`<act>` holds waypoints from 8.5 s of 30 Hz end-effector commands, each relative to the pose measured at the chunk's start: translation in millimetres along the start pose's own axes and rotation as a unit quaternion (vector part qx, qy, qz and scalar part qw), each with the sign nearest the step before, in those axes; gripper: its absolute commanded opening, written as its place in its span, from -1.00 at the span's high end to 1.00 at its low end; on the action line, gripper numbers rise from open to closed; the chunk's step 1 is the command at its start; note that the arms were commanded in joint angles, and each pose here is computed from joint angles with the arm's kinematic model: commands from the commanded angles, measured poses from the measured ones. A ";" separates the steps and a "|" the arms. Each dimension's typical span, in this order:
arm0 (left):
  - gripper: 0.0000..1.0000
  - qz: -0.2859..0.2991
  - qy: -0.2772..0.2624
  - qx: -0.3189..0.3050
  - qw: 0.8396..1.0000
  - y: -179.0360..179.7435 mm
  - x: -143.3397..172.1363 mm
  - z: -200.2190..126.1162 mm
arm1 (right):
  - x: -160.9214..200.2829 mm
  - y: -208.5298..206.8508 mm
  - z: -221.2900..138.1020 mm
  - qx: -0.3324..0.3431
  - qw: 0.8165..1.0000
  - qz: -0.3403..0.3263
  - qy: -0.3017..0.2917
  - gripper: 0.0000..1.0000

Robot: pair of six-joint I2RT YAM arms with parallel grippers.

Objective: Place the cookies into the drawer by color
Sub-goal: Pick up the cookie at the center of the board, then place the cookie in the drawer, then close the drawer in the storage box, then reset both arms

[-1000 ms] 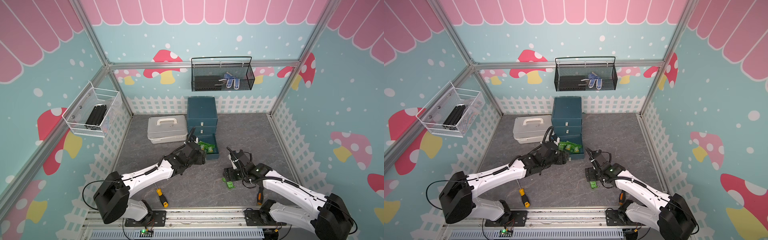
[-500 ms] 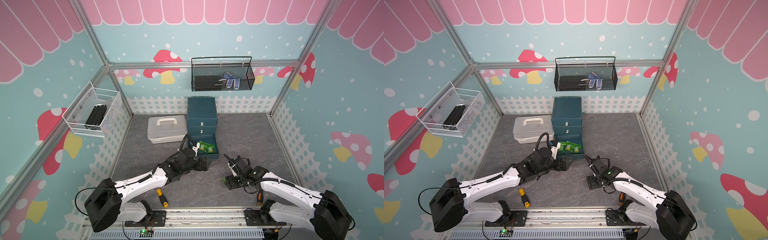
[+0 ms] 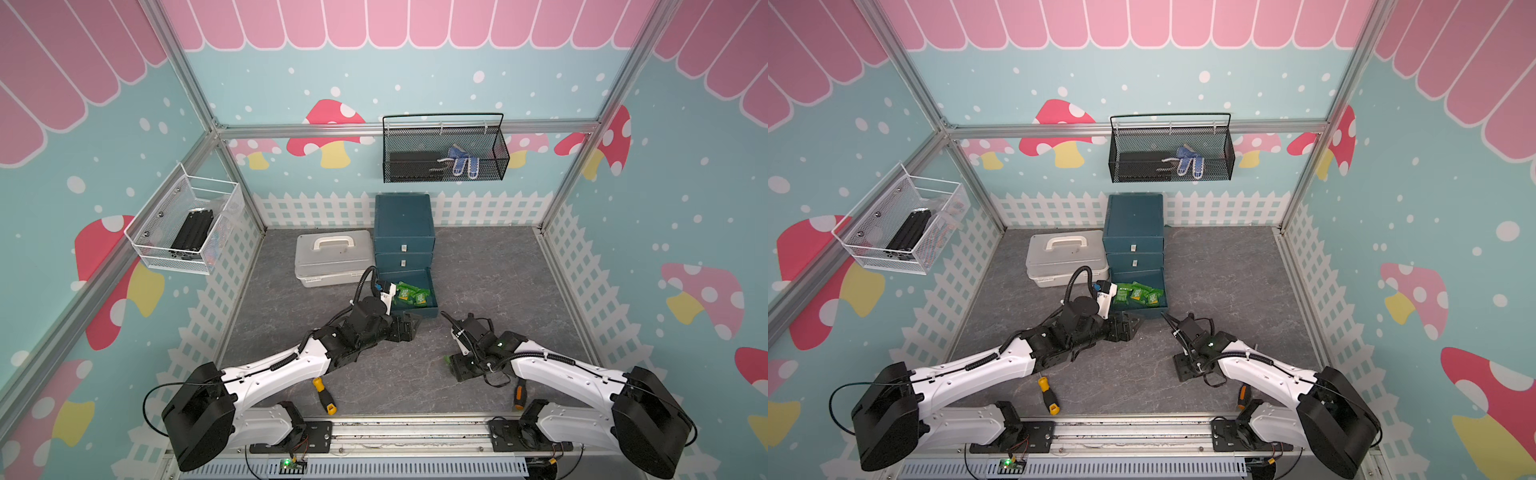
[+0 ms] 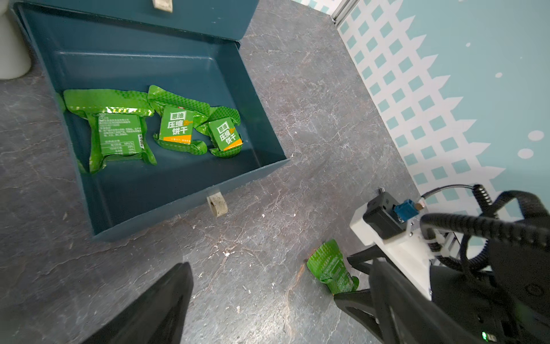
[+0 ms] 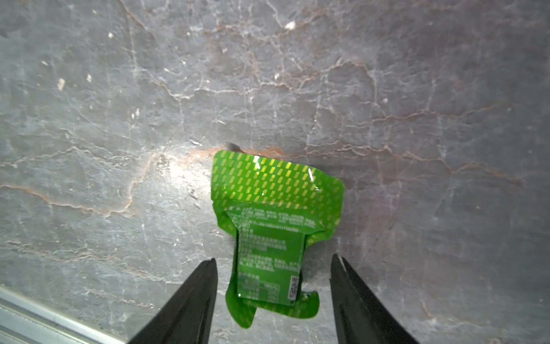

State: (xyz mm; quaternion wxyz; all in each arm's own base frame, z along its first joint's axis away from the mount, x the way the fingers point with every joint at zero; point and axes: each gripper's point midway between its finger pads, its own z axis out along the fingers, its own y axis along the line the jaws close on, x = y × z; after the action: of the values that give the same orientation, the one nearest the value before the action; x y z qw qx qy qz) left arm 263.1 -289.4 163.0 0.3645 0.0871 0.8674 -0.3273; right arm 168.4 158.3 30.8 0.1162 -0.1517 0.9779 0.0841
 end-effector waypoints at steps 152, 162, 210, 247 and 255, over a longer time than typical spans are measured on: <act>-0.93 -0.008 -0.129 -0.092 0.987 85.5 -169.2 -4.8 | -216.1 63.4 -48.4 -0.059 0.977 -0.016 -0.203 -0.19; -0.56 -0.006 -0.108 -0.107 0.988 113.1 -247.5 13.1 | -158.0 110.7 -42.5 -0.191 0.956 -0.118 -0.190 -0.01; 0.30 -0.010 -0.037 -0.110 0.993 160.2 -255.0 87.1 | -267.0 84.2 70.0 0.071 0.943 -0.283 -0.157 0.23; -0.46 0.034 -0.092 -0.123 0.988 133.4 -285.4 34.3 | -343.1 105.3 -6.6 0.145 0.851 -0.376 -0.337 -0.20; -0.98 0.083 -0.181 -0.108 0.974 74.9 -288.5 -33.2 | -306.9 93.1 -111.5 0.113 0.828 -0.300 -0.460 -0.49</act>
State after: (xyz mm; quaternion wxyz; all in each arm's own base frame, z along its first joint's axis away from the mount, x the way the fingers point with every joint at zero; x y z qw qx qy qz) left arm 501.3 -183.4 300.5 0.4887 0.0422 0.8435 -0.2191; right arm 411.3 315.3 188.0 0.5274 -0.4125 0.7417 -0.0390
